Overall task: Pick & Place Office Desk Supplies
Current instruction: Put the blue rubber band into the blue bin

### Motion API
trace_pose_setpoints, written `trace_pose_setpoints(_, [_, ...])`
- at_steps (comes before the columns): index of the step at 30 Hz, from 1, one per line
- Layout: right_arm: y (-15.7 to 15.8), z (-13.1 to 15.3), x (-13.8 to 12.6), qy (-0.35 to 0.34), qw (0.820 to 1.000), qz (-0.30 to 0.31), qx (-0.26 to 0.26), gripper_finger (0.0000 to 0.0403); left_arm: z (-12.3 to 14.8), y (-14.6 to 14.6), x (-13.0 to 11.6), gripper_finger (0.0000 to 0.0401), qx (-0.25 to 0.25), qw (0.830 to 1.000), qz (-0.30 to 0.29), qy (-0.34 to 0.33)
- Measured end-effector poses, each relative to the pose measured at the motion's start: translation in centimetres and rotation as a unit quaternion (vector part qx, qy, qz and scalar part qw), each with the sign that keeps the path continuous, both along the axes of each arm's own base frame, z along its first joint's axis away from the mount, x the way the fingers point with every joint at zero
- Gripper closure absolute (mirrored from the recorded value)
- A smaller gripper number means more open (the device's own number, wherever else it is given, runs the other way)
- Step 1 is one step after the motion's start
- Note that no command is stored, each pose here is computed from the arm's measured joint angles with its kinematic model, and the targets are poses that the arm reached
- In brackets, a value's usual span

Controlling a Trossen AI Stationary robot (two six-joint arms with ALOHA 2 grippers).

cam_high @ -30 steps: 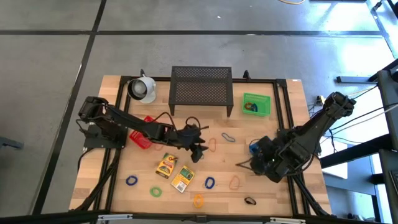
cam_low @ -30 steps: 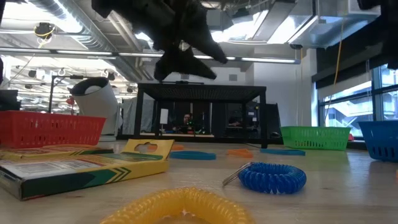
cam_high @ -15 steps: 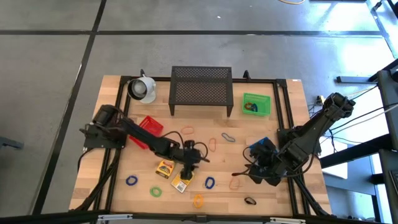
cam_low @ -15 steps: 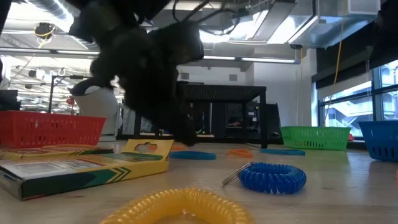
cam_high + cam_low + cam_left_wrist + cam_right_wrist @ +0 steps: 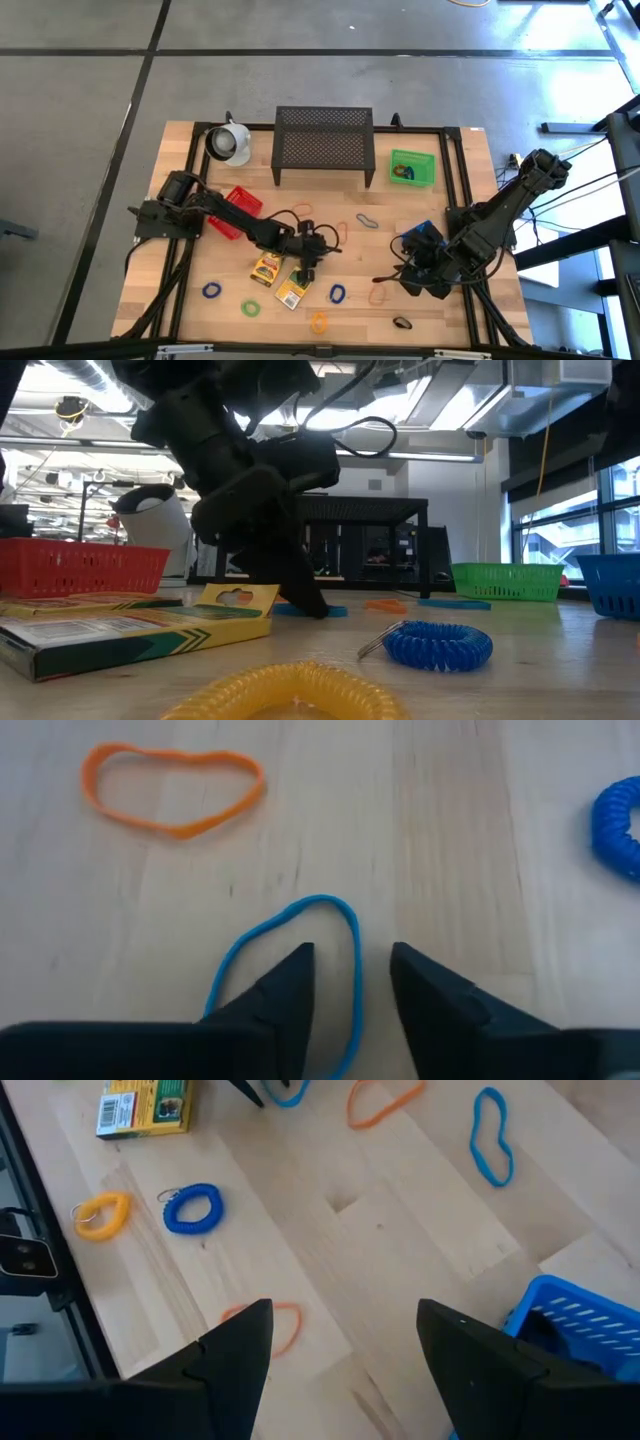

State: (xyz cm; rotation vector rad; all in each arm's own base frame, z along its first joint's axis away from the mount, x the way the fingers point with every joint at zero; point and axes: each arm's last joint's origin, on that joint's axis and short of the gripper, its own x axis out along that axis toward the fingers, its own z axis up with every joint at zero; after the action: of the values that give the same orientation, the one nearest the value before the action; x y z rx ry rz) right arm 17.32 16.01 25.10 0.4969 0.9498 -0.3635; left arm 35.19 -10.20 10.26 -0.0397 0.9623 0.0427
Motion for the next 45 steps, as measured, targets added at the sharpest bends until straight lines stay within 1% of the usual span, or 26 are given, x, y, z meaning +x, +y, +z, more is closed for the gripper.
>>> trace_pose_setpoints(4, [0.0,0.0,0.0,0.0,1.0,0.0,0.0,0.0151,-0.1,0.1,-0.1,0.0333,-0.02,1.0,0.015,0.008])
trace_pose_setpoints(8, [0.0,0.0,0.0,-0.001,1.0,0.001,-0.002,0.0151,-0.1,0.4,0.0,0.039,-0.044,0.999,0.015,0.012])
trace_pose_setpoints(10, [0.0,0.0,0.0,-0.005,1.0,-0.002,-0.005,0.0151,-0.1,0.4,0.1,0.0395,-0.057,0.998,0.024,0.013])
trace_pose_setpoints(14, [-0.1,0.0,0.1,-0.012,1.0,-0.005,-0.013,0.0151,0.4,0.5,0.0,0.0399,-0.059,0.998,0.031,-0.002])
trace_pose_setpoints(18, [-0.2,0.1,0.1,-0.023,0.999,-0.011,-0.024,0.0151,2.1,0.5,-0.1,0.0399,-0.059,0.997,0.021,-0.035])
trace_pose_setpoints(22, [-0.3,0.1,0.2,-0.039,0.998,-0.017,-0.041,0.0151,5.8,0.4,0.1,0.04,-0.078,0.991,0.02,-0.11])
trace_pose_setpoints(24, [-0.3,0.2,0.4,-0.044,0.998,-0.012,-0.05,0.0151,7.1,0.5,0.0,0.0399,-0.089,0.987,0.029,-0.133])
trace_pose_setpoints(26, [-0.4,0.3,0.7,-0.052,0.997,0.004,-0.063,0.0151,8.3,0.5,-0.1,0.0399,-0.101,0.981,0.033,-0.161])
trace_pose_setpoints(28, [-0.5,0.4,1.2,-0.062,0.994,0.035,-0.087,0.0151,10.2,0.5,-0.2,0.0399,-0.121,0.971,0.033,-0.202])
trace_pose_setpoints(31, [-0.5,0.9,2.2,-0.087,0.981,0.11,-0.133,0.0151,12.0,0.6,-0.4,0.0399,-0.135,0.96,0.032,-0.245])
trace_pose_setpoints(33, [-0.4,1.4,3.0,-0.111,0.967,0.158,-0.164,0.0151,12.9,0.7,-0.6,0.0399,-0.139,0.955,0.032,-0.26])
trace_pose_setpoints(35, [-0.5,1.8,3.9,-0.136,0.952,0.193,-0.192,0.0151,13.9,0.8,-0.8,0.0399,-0.145,0.948,0.031,-0.281])
trace_pose_setpoints(38, [-1.0,2.6,5.2,-0.171,0.929,0.226,-0.236,0.0151,14.6,0.8,-1.0,0.0399,-0.148,0.943,0.022,-0.296])
trace_pose_setpoints(41, [-1.7,3.3,6.4,-0.196,0.909,0.246,-0.274,0.0151,15.2,0.7,-0.8,0.0398,-0.157,0.933,0.01,-0.324])
trace_pose_setpoints(43, [-2.2,3.7,7.0,-0.208,0.899,0.259,-0.285,0.0151,15.6,0.7,-0.7,0.0398,-0.159,0.925,0.001,-0.345])
trace_pose_setpoints(45, [-2.6,3.9,7.5,-0.217,0.894,0.272,-0.283,0.0151,15.8,0.8,-0.5,0.0398,-0.157,0.92,0.0,-0.36])
